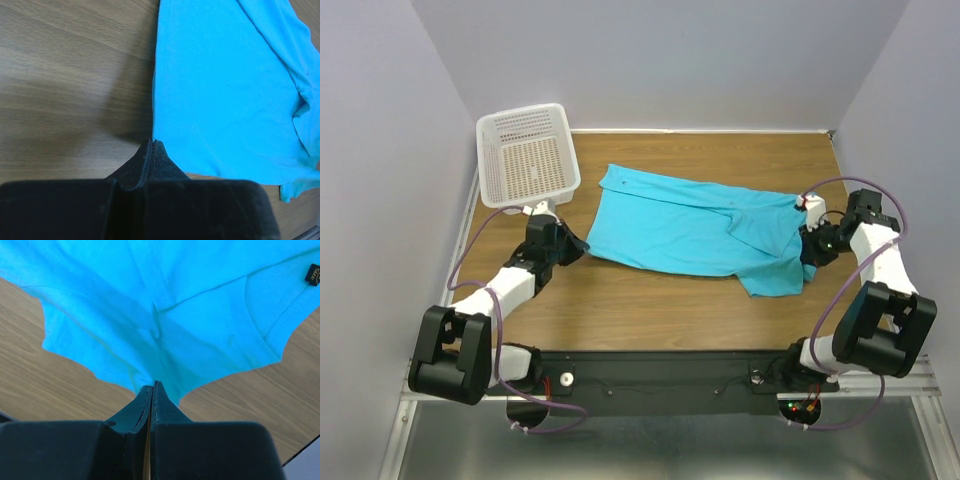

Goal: Fold and stack the t-shirts
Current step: Fold the tshirt

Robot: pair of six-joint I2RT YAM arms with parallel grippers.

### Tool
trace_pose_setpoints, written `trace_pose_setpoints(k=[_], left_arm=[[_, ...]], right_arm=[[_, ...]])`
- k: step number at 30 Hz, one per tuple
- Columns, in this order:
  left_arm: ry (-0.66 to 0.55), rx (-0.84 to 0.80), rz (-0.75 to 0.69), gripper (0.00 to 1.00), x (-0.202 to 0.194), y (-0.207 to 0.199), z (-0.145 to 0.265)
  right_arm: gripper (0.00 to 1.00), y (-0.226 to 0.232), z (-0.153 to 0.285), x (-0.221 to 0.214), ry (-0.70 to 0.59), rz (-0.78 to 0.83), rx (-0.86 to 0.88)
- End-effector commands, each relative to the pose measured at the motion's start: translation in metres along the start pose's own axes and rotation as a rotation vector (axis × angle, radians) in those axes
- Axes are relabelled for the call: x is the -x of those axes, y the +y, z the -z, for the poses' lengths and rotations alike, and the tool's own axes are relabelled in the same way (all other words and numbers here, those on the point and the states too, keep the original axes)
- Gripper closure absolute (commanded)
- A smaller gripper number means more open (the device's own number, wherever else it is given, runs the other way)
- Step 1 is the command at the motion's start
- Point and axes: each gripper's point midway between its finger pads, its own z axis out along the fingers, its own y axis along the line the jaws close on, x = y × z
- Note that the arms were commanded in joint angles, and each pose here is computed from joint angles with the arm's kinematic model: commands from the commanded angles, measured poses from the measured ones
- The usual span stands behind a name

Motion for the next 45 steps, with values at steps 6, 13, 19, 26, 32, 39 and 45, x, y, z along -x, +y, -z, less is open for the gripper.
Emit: trace_pose_setpoints(k=[6,13,19,26,32,39,45], left_arm=[[-0.075,-0.05,-0.011,1.0,0.032,-0.02,0.008],[-0.09,-0.054,0.004,1.0,0.044,-0.024,0.01],[-0.108,-0.062,0.02,1.0,0.061,-0.035,0.004],[-0.07,-0.041,0.04,1.0,0.068,-0.036,-0.024],[-0.061,-0.037,0.03,1.0,0.078,-0.04,-0.042],[-0.038,-0.036,0.009,1.0,0.082,-0.042,-0.056],[0.012,-0.02,-0.01,1.0,0.074,-0.036,-0.072]], right_arm=[[0.99,-0.009,0.006,0.006,-0.076,-0.041,-0.006],[0.99,-0.016,0.005,0.01,-0.122,-0.059,-0.007],[1.0,-0.026,0.005,0.02,-0.161,-0.076,-0.013],[0.99,-0.045,-0.008,0.026,-0.165,-0.137,-0.006],[0.99,-0.059,-0.014,0.033,-0.182,-0.159,-0.002],[0.99,-0.069,-0.025,0.041,-0.199,-0.192,0.035],[0.99,-0.074,-0.031,0.04,-0.192,-0.209,0.046]])
